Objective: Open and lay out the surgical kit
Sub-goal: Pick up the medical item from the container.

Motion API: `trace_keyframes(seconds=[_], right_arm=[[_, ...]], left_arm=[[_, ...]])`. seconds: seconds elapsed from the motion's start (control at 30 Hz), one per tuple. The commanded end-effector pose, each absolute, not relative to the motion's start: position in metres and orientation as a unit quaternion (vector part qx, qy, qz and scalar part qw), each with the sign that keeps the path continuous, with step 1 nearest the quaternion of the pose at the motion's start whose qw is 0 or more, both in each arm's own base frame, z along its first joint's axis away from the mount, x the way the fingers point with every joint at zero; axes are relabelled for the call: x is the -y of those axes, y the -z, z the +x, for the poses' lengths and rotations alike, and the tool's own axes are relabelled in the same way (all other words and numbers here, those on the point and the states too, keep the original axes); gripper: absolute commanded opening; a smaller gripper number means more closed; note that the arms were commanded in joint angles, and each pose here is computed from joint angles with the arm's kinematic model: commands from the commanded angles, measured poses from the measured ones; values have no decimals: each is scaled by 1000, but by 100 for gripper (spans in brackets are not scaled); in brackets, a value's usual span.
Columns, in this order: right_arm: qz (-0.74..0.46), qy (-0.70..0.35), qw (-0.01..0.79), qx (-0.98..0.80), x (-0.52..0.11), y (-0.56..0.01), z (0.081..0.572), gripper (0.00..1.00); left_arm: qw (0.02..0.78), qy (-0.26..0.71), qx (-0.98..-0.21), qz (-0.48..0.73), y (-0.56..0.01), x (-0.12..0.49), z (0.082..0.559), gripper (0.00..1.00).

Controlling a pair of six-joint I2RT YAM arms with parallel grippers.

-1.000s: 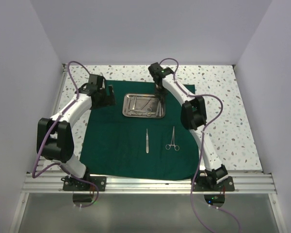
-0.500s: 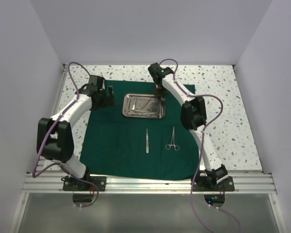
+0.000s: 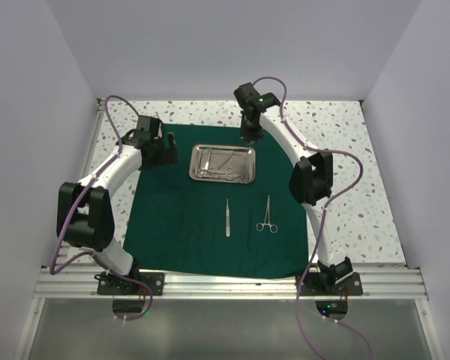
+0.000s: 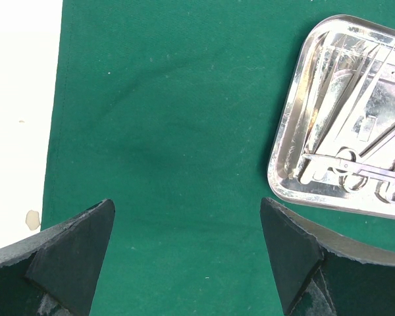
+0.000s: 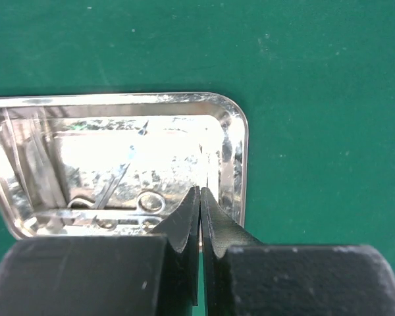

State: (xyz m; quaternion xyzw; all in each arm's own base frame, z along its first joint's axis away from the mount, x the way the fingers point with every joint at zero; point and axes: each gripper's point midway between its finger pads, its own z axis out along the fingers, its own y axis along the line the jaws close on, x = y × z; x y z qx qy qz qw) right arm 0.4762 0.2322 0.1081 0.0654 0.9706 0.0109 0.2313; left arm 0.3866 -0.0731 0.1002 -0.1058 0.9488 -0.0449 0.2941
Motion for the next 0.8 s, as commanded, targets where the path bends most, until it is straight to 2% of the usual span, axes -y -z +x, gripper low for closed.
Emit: trace_keyframes(seconds=[0.0, 0.03, 0.07, 0.1, 0.13, 0.2, 0.43, 0.77], right_arm=[[66, -40, 243, -967, -240, -129, 474, 0], [65, -36, 233, -970, -241, -120, 473, 20], [66, -35, 230, -970, -241, -116, 472, 34], [64, -33, 227, -971, -241, -112, 473, 46], [63, -30, 223, -972, -242, -104, 473, 52], [65, -29, 223, -972, -242, -99, 476, 52], [60, -15, 203, -977, -244, -65, 481, 39], [54, 7, 184, -981, -241, -33, 483, 35]], left_arm=[[340, 57, -933, -105, -129, 74, 403, 96], [340, 58, -933, -106, -129, 74, 402, 96], [340, 60, -933, -106, -129, 74, 402, 96], [341, 61, -932, -106, -130, 75, 402, 96], [342, 61, -932, -108, -131, 75, 402, 96], [341, 62, -932, -107, -130, 75, 400, 96], [335, 59, -934, -112, -123, 72, 390, 96], [328, 52, -936, -116, -114, 69, 381, 96]])
